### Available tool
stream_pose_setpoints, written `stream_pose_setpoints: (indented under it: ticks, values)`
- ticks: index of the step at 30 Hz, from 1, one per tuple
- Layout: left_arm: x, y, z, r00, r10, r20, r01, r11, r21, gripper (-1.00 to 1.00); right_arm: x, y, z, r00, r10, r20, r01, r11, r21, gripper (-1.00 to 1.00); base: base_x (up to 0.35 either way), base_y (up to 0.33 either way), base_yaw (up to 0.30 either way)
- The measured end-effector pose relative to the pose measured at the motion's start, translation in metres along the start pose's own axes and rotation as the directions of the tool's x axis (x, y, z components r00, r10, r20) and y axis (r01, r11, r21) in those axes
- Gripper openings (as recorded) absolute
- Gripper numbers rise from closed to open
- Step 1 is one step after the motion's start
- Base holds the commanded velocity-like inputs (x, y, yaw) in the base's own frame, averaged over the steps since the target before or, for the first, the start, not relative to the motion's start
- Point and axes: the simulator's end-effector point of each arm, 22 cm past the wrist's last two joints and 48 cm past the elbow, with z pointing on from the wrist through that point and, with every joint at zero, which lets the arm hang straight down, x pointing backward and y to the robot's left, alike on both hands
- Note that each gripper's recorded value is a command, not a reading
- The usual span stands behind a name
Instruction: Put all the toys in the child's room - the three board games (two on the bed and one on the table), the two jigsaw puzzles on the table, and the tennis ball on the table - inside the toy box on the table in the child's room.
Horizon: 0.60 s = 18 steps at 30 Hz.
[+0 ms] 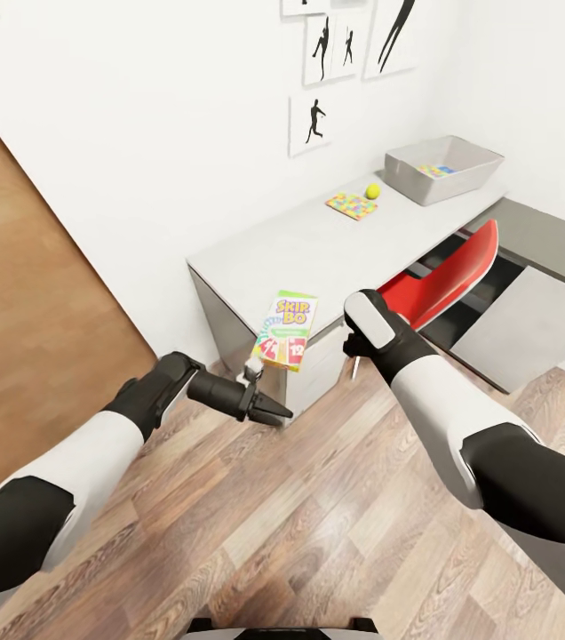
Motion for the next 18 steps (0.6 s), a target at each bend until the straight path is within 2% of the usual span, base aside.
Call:
stream_pose_setpoints:
  ticks: [6,18]
  values:
    - [0.013,0.006,0.006,1.0,-0.025,-0.004,0.026,1.0,0.011,1.0,-0.001,-0.001,-0.002,1.0,0.001,0.007,-0.001,1.0,0.001,1.0,-0.004,0.0,0.0]
    - [0.011,-0.003,0.003,1.0,-0.003,0.001,0.003,1.0,0.005,1.0,-0.006,-0.003,-0.014,1.0,0.007,0.025,-0.007,1.0,-0.002,1.0,-0.035,0.0,0.0]
